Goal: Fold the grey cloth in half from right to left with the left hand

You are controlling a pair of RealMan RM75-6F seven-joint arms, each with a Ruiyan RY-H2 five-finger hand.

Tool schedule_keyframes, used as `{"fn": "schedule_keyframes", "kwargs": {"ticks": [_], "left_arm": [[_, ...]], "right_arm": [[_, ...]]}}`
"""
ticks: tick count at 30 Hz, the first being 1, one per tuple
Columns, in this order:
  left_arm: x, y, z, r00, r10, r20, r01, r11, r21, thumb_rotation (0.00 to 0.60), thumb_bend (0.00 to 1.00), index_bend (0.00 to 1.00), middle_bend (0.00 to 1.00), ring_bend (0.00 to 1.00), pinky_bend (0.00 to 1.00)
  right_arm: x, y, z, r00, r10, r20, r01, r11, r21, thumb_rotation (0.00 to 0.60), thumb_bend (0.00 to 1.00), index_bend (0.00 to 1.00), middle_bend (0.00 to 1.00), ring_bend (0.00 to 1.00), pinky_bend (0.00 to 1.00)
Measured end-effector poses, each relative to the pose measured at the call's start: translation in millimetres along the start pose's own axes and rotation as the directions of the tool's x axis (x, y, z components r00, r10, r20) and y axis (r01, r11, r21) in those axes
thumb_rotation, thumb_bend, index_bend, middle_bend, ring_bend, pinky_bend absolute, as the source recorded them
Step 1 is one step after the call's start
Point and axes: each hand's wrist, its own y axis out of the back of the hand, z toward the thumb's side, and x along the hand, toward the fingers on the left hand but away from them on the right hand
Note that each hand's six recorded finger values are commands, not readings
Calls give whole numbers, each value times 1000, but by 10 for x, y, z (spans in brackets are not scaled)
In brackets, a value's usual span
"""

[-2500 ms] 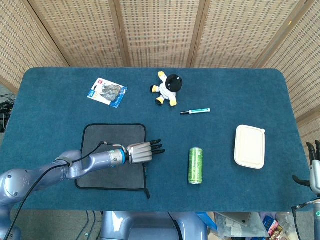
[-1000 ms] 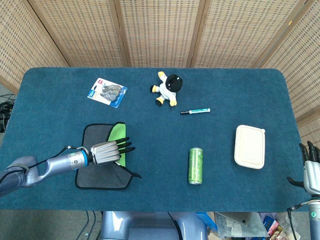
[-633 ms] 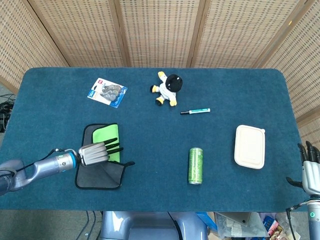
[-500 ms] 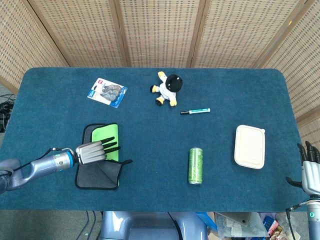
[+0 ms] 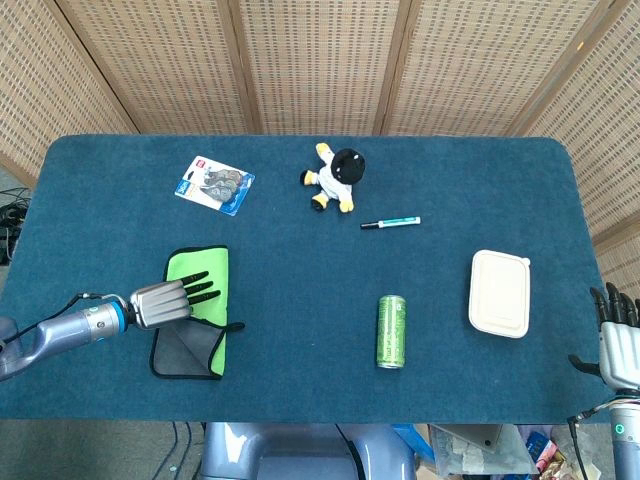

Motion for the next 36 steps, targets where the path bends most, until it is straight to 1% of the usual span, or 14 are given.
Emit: {"fn": "schedule_keyframes", "kwargs": {"ticks": [10, 17, 21, 22, 23, 25, 26, 27, 28, 29, 32, 36], "left_arm": [[60, -66, 17, 1000, 3, 1, -3, 1000, 22, 600, 440, 654, 0, 0, 0], [31, -141, 44, 1000, -11, 11, 10, 999, 50, 600, 441, 654, 0, 0, 0], [25, -171, 40, 1000, -17, 8, 17, 998, 66, 600, 440, 608, 0, 0, 0], [25, -174, 40, 1000, -18, 8, 17, 998, 68, 600, 440, 589, 0, 0, 0], [26, -175, 38, 1000, -18, 7, 17, 997, 73, 600, 440, 532, 0, 0, 0], [30, -179, 31, 1000, -18, 3, 18, 996, 83, 600, 441, 327, 0, 0, 0], [34, -182, 25, 1000, -19, -1, 19, 996, 87, 600, 441, 174, 0, 0, 0], [37, -184, 21, 1000, -20, -4, 20, 996, 86, 600, 440, 62, 0, 0, 0], [39, -183, 20, 1000, -20, -5, 20, 996, 85, 600, 440, 18, 0, 0, 0], [40, -179, 21, 1000, -18, -6, 19, 996, 82, 600, 436, 0, 0, 0, 0], [33, -167, 16, 1000, -13, -8, 14, 997, 81, 600, 419, 0, 0, 0, 0], [-10, -150, 8, 1000, -5, -7, 5, 999, 54, 600, 409, 0, 0, 0, 0]], "right_arm": [[7, 4, 5, 1000, -2, 1, 2, 1000, 1, 600, 0, 0, 0, 0, 0], [5, -3, 4, 1000, 0, 2, 0, 1000, 2, 600, 0, 0, 0, 0, 0], [5, -4, 6, 1000, 0, 1, 0, 1000, 2, 600, 0, 0, 0, 0, 0], [6, -4, 6, 1000, 0, 1, 0, 1000, 3, 600, 0, 0, 0, 0, 0], [7, -4, 6, 1000, 0, 1, 0, 1000, 3, 600, 0, 0, 0, 0, 0], [8, -3, 8, 1000, 0, 1, 0, 1000, 3, 600, 0, 0, 0, 0, 0], [9, -2, 9, 1000, -1, 1, 1, 1000, 4, 600, 0, 0, 0, 0, 0], [9, -1, 9, 1000, -1, 1, 1, 1000, 4, 600, 0, 0, 0, 0, 0], [10, 0, 9, 1000, -1, 2, 1, 1000, 4, 600, 0, 0, 0, 0, 0], [10, 0, 9, 1000, -1, 2, 1, 1000, 4, 600, 0, 0, 0, 0, 0], [12, -3, 9, 1000, 0, 3, 0, 1000, 5, 600, 0, 0, 0, 0, 0], [14, -7, 15, 1000, 1, 1, -1, 1000, 6, 600, 0, 0, 0, 0, 0]]}}
